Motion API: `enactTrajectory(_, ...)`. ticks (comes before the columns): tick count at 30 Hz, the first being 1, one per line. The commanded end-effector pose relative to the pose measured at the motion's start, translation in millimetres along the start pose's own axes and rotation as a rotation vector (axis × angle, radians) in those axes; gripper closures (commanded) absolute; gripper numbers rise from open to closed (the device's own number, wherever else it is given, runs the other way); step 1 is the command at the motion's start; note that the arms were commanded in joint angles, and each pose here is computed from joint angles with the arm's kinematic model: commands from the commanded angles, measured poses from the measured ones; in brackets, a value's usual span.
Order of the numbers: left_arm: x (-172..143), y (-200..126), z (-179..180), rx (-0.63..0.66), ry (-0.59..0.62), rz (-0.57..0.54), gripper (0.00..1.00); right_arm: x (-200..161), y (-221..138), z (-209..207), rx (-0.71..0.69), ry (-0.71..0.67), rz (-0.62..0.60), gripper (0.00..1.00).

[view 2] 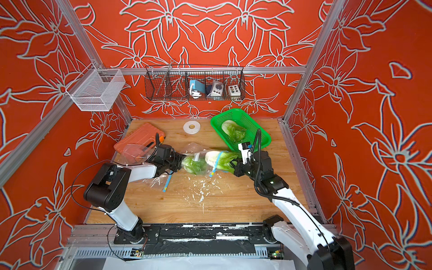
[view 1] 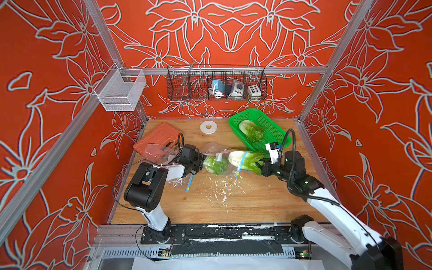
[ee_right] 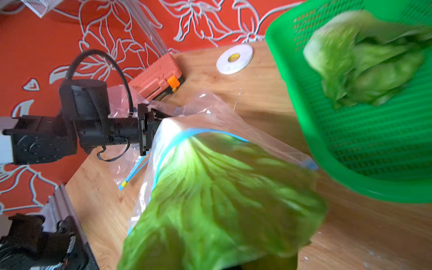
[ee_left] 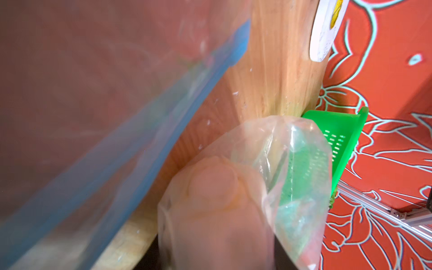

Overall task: Open the zip-top bag and take out the chinese cabbages
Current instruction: Pick up the Chinese cabbage from the zipper food storage bag, then place the Chinese cabbage in the basket.

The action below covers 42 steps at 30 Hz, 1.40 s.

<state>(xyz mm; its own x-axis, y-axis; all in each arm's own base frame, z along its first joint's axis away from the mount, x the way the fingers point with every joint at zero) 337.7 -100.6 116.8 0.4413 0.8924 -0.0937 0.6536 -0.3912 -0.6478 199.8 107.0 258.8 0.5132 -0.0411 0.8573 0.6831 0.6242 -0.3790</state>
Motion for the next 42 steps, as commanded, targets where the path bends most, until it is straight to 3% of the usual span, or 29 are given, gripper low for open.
enactTrajectory(1, 15, 4, 15, 0.094, 0.049, -0.068, 0.72, 25, -29, -3, -0.201, -0.067, -0.139, 1.00)
enactTrajectory(5, 16, 4, 12, 0.078, 0.129, -0.024, 0.72, 53, -39, -8, -0.338, -0.056, -0.178, 1.00)
enactTrajectory(9, 15, 2, 8, 0.066, 0.202, -0.005, 0.72, 77, -21, -32, -0.402, 0.026, -0.186, 1.00)
enactTrajectory(16, 13, 1, 1, 0.041, 0.284, 0.040, 0.72, 102, 32, -94, -0.355, 0.169, -0.165, 1.00)
enactTrajectory(20, 11, 2, 0, 0.028, 0.312, 0.063, 0.72, 126, 59, -122, -0.252, 0.100, -0.148, 1.00)
enactTrajectory(24, 11, 3, 0, 0.024, 0.318, 0.077, 0.72, 153, 74, -133, -0.245, 0.040, -0.217, 1.00)
enactTrajectory(27, 10, 5, 0, 0.022, 0.317, 0.091, 0.72, 167, 94, -143, -0.195, 0.042, -0.201, 1.00)
enactTrajectory(35, 8, 6, -5, 0.008, 0.339, 0.125, 0.72, 178, 158, -184, -0.047, 0.098, -0.091, 1.00)
enactTrajectory(42, 8, 6, -8, 0.005, 0.354, 0.133, 0.71, 155, 194, -219, -0.058, 0.158, -0.048, 1.00)
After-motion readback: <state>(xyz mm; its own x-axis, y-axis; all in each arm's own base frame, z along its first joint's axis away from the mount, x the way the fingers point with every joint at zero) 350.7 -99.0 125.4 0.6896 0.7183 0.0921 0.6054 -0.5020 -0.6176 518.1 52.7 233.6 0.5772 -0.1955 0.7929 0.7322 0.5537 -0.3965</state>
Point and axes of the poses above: each gripper's point midway between its finger pads, its own y axis out along the fingers, its own z axis along the line the jaws close on, x = y × z, the point moved 10 cm from there along -y, back along the fingers, and after that the axes turned 2 degrees about -y, right-handed, at the moved point
